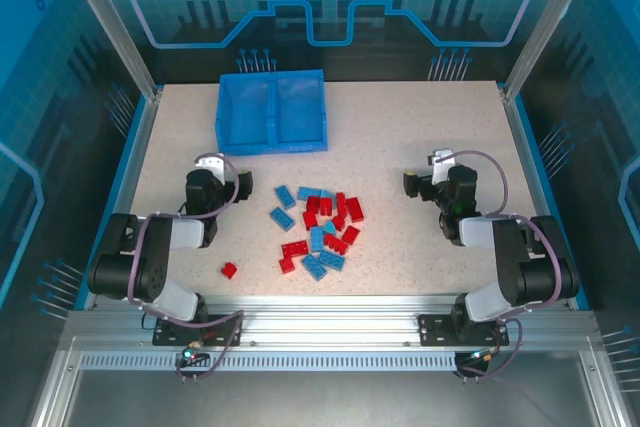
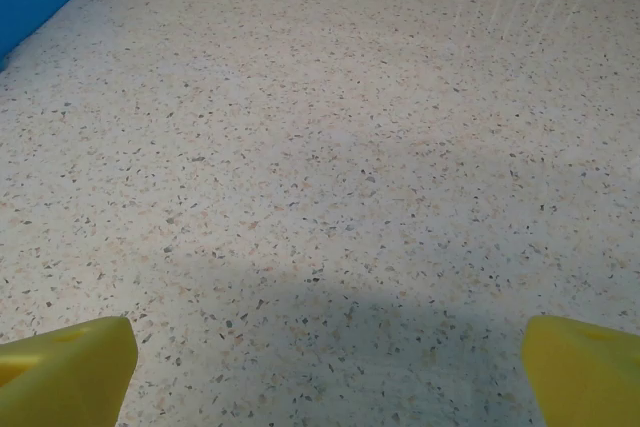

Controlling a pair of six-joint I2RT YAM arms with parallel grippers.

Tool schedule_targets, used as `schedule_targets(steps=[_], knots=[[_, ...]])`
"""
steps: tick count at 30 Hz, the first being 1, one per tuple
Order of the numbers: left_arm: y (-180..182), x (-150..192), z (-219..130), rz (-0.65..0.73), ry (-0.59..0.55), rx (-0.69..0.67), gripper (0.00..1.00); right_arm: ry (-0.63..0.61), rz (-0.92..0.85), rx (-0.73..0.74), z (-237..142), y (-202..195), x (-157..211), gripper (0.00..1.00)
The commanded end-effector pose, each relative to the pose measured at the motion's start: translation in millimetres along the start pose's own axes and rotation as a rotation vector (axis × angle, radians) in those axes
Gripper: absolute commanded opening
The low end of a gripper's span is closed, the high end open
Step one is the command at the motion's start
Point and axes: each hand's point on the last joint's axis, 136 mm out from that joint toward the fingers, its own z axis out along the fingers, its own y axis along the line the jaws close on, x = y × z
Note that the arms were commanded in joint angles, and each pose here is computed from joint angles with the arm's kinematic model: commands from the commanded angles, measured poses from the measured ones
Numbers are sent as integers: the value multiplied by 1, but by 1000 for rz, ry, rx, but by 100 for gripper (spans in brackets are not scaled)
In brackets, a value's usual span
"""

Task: Sort the legos into containers by color

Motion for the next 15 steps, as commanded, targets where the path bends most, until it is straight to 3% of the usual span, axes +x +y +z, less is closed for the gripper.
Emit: schedule_targets(steps=[1, 15], knots=[[-2, -13, 0, -6, -33, 23, 99, -20, -10, -8, 2, -1, -8, 100], [-2, -14, 0, -7, -35, 23, 99, -21, -6, -11, 2, -1, -8, 100]])
